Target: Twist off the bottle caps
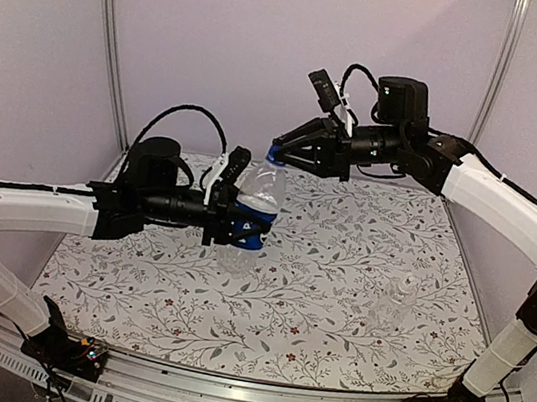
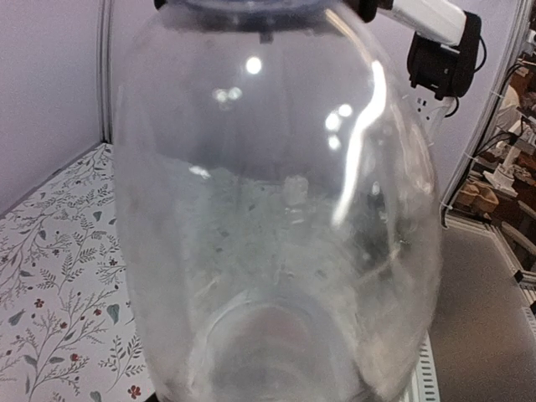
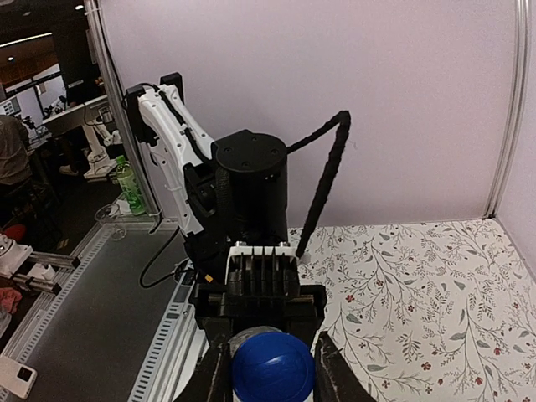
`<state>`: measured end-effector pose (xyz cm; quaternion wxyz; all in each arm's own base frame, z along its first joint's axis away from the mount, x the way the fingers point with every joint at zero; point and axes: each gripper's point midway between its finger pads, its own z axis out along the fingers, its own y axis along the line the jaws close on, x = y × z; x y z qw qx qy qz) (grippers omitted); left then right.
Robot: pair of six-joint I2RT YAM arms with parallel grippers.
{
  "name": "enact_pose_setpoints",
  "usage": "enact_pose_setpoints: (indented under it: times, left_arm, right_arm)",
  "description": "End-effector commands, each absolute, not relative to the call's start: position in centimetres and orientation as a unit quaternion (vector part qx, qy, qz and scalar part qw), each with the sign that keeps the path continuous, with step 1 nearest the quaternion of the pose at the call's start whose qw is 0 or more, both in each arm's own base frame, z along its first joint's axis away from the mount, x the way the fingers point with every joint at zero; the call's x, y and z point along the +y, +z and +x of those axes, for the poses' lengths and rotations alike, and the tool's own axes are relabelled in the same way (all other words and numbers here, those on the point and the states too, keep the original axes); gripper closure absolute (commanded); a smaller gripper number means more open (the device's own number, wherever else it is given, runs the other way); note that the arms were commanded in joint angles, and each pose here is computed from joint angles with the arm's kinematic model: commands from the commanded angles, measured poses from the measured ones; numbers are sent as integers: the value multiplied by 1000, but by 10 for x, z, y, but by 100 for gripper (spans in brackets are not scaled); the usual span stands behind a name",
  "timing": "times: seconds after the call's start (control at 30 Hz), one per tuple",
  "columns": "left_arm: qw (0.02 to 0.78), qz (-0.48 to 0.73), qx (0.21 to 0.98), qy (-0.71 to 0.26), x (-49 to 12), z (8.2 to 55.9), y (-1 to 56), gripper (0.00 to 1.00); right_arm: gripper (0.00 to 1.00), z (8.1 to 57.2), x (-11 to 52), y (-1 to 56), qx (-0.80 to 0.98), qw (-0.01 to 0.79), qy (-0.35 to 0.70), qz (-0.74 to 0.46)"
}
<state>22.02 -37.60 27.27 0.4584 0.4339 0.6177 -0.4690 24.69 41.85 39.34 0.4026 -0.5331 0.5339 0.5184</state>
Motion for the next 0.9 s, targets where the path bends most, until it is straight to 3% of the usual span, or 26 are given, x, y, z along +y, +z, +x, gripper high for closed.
enact_pose_setpoints:
  times: [0.0, 0.17, 0.4, 0.53, 0.77, 0.87]
  left_arm:
    - [444, 462, 568, -517, -382, 198, 288, 64]
    - [455, 446, 586, -502, -382, 208, 286, 64]
    - [476, 422, 610, -472, -377, 223, 286, 65]
    - [485, 408, 624, -457, -375, 231, 284, 65]
    - [501, 380, 648, -430, -369, 246, 282, 65]
    - [501, 374, 655, -425, -369, 249, 281, 65]
  right_arm:
    - [100, 238, 416, 377, 507, 382, 524, -568]
    - [97, 250, 418, 373, 535, 390, 510, -550]
    - [77, 262, 418, 373, 566, 401, 493, -526]
    - [61, 270, 417, 373, 585, 406, 485, -509]
    - [15, 281, 413, 375, 619, 418, 470, -470]
    - [3, 283, 409, 381, 625, 430, 465, -456]
